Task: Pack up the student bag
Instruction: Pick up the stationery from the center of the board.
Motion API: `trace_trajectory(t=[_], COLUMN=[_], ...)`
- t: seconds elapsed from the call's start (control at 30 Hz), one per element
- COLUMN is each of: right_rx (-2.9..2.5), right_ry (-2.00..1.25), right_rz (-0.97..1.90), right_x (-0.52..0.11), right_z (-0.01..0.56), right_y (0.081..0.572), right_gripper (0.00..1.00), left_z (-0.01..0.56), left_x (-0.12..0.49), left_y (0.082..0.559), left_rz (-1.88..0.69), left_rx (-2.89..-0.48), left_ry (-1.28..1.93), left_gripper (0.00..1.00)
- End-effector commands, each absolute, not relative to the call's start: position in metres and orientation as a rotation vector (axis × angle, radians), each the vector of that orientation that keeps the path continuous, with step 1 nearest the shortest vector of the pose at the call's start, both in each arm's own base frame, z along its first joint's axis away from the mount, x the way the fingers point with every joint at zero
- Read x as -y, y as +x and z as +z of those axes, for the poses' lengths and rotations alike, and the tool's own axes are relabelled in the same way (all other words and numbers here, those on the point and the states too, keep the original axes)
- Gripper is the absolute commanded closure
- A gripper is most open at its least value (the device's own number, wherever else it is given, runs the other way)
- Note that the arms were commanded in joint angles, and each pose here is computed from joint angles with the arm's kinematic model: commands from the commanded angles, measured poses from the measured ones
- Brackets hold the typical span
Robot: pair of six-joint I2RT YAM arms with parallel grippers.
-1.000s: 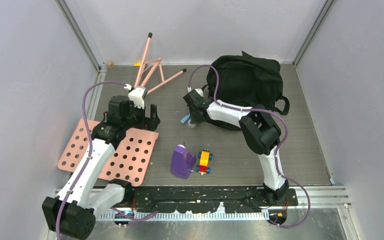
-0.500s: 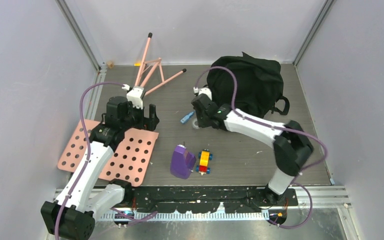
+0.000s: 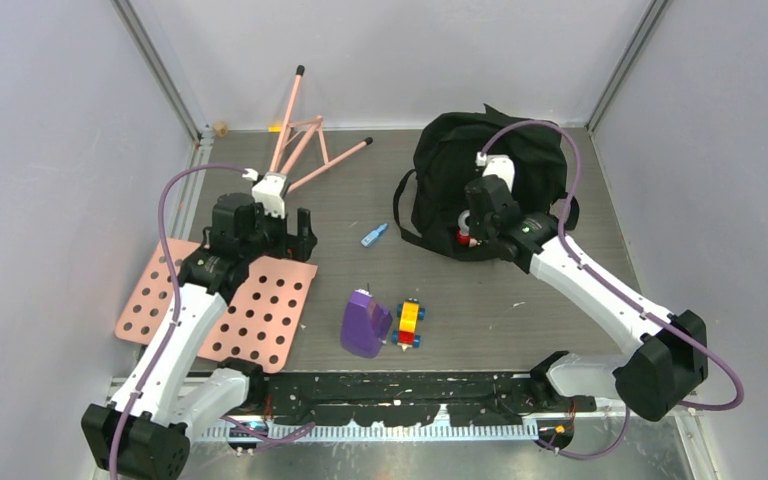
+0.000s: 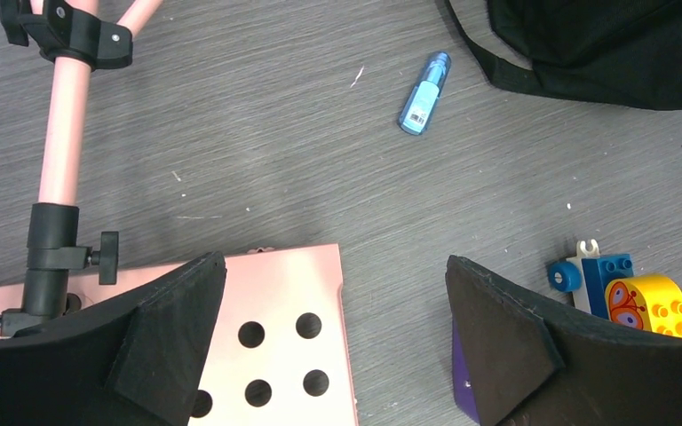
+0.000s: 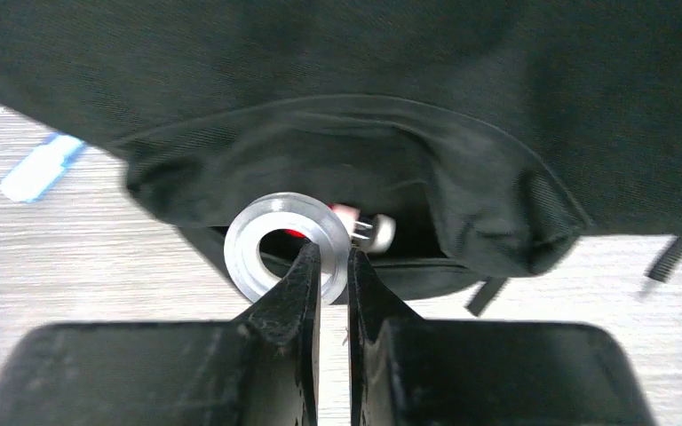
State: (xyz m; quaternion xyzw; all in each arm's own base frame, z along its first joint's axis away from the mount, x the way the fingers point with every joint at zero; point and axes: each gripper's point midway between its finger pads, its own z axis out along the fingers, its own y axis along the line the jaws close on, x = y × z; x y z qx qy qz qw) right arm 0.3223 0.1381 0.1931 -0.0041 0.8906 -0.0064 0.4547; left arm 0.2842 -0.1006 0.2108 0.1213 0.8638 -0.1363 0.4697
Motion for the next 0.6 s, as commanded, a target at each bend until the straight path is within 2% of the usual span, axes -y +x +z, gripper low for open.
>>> trace_trajectory(t=[0.0,0.2,0.43,0.57], right_rx=[-2.129,-2.102,-2.060,-2.113], right_ry=[0.036,0.115,0.139,0.130], right_rz=[-0.099,-0.140,-0.102,-0.108], right_x=[-0.105,-0.079,-0.082,-0.086], right_z=[0.206,0.205,0.217,0.200], right_y=[0.324,0.333,0.341,0.342], right_gripper=[0.97,0.97,0.97,0.97], left_z=[0.231,0.236,0.243,0.246], left_x=[0.094,0.091,0.094,0.096], left_y=[0.288,0.287,0.281,0.279], left_rz=[-0.301,-0.281,-0.313,-0.329], left_rx=[-2.033,-2.020,-1.990,-1.981], left_ry=[0.285,0.278,0.278,0.279], left_gripper=[0.02,0.02,0.02,0.02])
